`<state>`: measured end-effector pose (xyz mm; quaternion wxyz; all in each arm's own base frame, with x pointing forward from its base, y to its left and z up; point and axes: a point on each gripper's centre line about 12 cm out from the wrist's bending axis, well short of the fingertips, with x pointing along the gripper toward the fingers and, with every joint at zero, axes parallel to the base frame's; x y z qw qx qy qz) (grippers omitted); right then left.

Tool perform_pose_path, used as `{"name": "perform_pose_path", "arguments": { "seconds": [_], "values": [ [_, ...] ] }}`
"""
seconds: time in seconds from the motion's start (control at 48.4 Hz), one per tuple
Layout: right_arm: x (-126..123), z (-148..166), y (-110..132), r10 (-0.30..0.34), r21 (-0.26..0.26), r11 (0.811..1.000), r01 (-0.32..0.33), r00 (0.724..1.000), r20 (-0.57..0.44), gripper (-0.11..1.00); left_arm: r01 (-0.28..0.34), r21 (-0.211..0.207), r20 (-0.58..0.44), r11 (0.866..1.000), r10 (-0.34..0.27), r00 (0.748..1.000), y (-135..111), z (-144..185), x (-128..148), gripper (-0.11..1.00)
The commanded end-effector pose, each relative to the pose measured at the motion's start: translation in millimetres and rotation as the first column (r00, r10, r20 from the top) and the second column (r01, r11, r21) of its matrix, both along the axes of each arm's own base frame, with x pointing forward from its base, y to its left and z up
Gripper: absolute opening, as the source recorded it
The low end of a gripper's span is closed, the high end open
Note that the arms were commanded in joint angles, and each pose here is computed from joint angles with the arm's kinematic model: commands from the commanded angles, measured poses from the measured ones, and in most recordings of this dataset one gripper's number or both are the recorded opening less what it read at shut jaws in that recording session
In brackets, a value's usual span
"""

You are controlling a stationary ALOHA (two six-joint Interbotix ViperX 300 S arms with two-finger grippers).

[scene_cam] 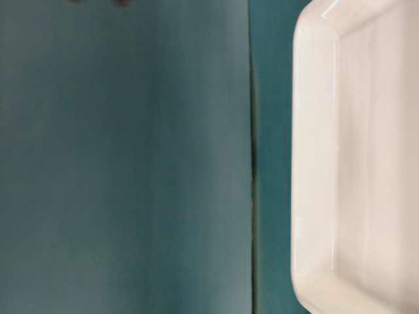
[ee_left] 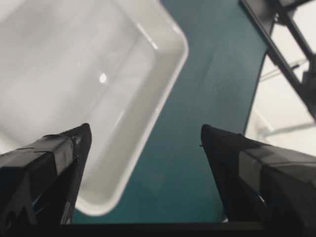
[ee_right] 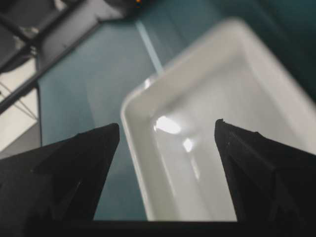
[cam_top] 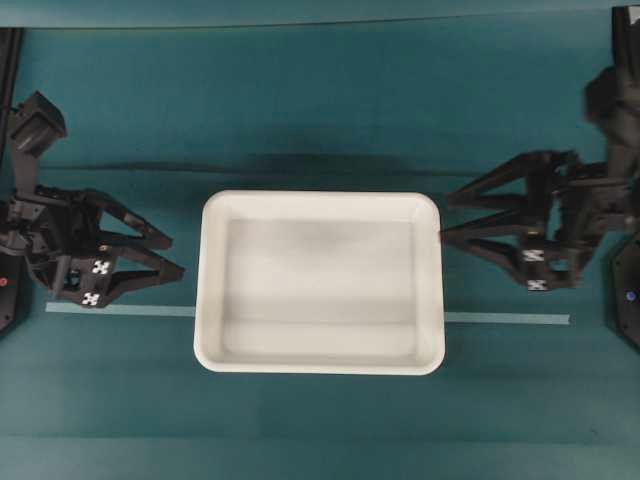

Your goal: Lift the white case with both hands.

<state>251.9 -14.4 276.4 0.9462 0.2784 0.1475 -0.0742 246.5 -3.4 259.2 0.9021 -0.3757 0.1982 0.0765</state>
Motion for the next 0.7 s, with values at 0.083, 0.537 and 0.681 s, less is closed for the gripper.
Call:
{"name": "perform_pose_path", "arguments": {
  "seconds": [0.083,0.537,0.681],
  "values": [
    [-12,21,1,0.040,-0.116,0.993,-0.030,0.996,0.084,0.84,0.048,0.114,0.070,0.992,-0.057,0.996,-2,22,2,0.95],
    [-55,54,3,0.094,-0.312,0.949,-0.037,0.981,0.169,0.84,0.068,0.365,0.230,0.928,-0.161,0.960,-1,60,-22,0.95],
    [-65,59,3,0.092,-0.323,0.946,-0.032,0.980,0.174,0.84,0.047,0.386,0.290,0.921,-0.170,0.942,-1,75,-37,0.95]
  ]
}}
